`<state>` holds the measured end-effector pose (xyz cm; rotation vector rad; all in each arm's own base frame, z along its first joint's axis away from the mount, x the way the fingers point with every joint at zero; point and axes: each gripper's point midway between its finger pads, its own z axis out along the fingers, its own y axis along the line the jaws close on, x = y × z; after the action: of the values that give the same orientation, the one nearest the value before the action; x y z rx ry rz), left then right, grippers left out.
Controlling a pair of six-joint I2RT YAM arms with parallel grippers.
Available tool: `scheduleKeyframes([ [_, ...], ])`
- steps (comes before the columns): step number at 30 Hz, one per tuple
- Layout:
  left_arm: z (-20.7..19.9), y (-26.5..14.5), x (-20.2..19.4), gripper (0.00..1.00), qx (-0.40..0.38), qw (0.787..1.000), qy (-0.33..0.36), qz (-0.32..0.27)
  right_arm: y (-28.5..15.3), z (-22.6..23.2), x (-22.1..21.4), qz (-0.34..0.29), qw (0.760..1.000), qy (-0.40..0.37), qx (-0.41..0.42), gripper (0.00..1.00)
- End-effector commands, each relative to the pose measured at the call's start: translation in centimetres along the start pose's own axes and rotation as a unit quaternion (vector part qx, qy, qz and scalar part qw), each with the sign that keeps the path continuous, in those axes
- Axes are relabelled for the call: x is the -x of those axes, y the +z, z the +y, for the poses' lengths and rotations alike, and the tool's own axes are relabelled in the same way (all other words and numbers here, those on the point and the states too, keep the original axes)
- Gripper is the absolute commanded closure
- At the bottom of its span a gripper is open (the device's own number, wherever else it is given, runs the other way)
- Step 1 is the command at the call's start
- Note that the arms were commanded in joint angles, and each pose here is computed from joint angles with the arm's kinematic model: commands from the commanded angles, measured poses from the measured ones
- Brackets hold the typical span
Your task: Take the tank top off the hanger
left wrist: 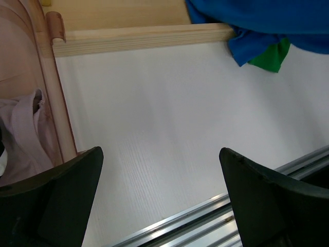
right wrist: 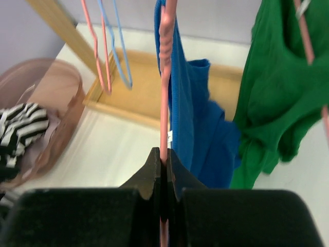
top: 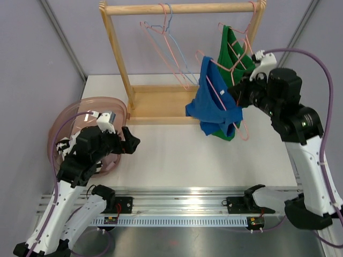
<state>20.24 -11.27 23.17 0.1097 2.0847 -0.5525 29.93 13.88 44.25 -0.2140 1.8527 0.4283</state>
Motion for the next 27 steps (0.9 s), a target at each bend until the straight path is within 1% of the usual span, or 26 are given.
scheduleKeyframes([
  [1, -3.5, -1.6, 3.3, 0.01, -0.071, 0.996, -0.012, -0.054, -2.8, 1.8, -2.2, -0.004, 0.998, 0.030, 0.054, 1.00],
  [2, -4.2, -2.0, 4.0, 0.01, -0.082, 0.995, -0.014, -0.062, -4.3, 2.2, -2.8, -0.003, 0.997, 0.034, 0.068, 1.00],
  [4, -5.9, -2.3, 4.9, 0.01, -0.113, 0.991, -0.014, -0.071, -4.5, 2.3, -6.6, 0.045, 0.994, 0.054, 0.077, 1.00],
  [5, -6.5, -2.2, 5.1, 0.01, -0.123, 0.990, -0.013, -0.072, -5.7, 3.0, -7.5, 0.050, 0.992, 0.061, 0.100, 1.00],
  [6, -7.3, -2.1, 5.2, 0.01, -0.137, 0.988, -0.009, -0.071, -5.2, 3.0, -10.2, 0.083, 0.989, 0.071, 0.104, 1.00],
  [7, -8.7, -2.2, 5.6, 0.01, -0.164, 0.984, -0.002, -0.075, -5.4, 3.3, -11.4, 0.095, 0.986, 0.083, 0.113, 1.00],
  [8, -9.3, -2.1, 5.7, 0.01, -0.172, 0.982, -0.002, -0.075, -6.2, 3.8, -12.1, 0.094, 0.983, 0.090, 0.132, 1.00],
  [9, -9.5, -1.1, 5.7, 0.01, -0.167, 0.984, -0.004, -0.068, -5.7, 3.8, -14.6, 0.120, 0.978, 0.100, 0.135, 1.00],
  [10, -10.9, -1.1, 5.6, 0.01, -0.187, 0.980, 0.004, -0.067, -5.7, 3.8, -15.2, 0.121, 0.977, 0.106, 0.140, 1.00],
  [11, -11.5, -0.6, 5.4, 0.01, -0.191, 0.979, 0.009, -0.064, -6.2, 4.1, -15.7, 0.118, 0.975, 0.111, 0.150, 1.00],
  [12, -12.6, 0.1, 5.2, 0.01, -0.192, 0.979, 0.017, -0.068, -5.9, 4.0, -17.3, 0.131, 0.973, 0.119, 0.151, 1.00],
  [13, -13.1, 0.5, 5.1, 0.01, -0.190, 0.979, 0.024, -0.073, -6.0, 4.2, -17.9, 0.135, 0.970, 0.123, 0.157, 1.00],
  [14, -13.1, 1.1, 5.3, 0.01, -0.171, 0.981, 0.026, -0.086, -6.6, 4.7, -18.3, 0.136, 0.967, 0.127, 0.176, 1.00],
  [15, -14.7, 1.6, 4.5, 0.01, -0.186, 0.978, 0.042, -0.083, -6.5, 4.9, -19.2, 0.145, 0.963, 0.135, 0.184, 1.00],
  [16, -15.4, 1.9, 4.2, 0.01, -0.187, 0.978, 0.048, -0.085, -7.2, 5.8, -19.5, 0.148, 0.956, 0.138, 0.212, 1.00],
  [18, -17.1, 3.0, 3.2, 0.01, -0.188, 0.976, 0.071, -0.086, -7.4, 6.3, -20.3, 0.157, 0.949, 0.149, 0.229, 1.00],
  [19, -17.6, 3.3, 2.9, 0.01, -0.189, 0.975, 0.078, -0.085, -8.0, 6.9, -20.4, 0.159, 0.943, 0.150, 0.250, 1.00],
  [24, -18.8, 5.3, 1.5, 0.01, -0.158, 0.979, 0.108, -0.076, -9.8, 7.7, -20.5, 0.160, 0.935, 0.154, 0.276, 1.00],
  [27, -19.5, 6.4, 0.6, 0.04, -0.161, 0.978, 0.119, -0.065, -11.4, 8.8, -20.4, 0.161, 0.922, 0.154, 0.318, 1.00],
])
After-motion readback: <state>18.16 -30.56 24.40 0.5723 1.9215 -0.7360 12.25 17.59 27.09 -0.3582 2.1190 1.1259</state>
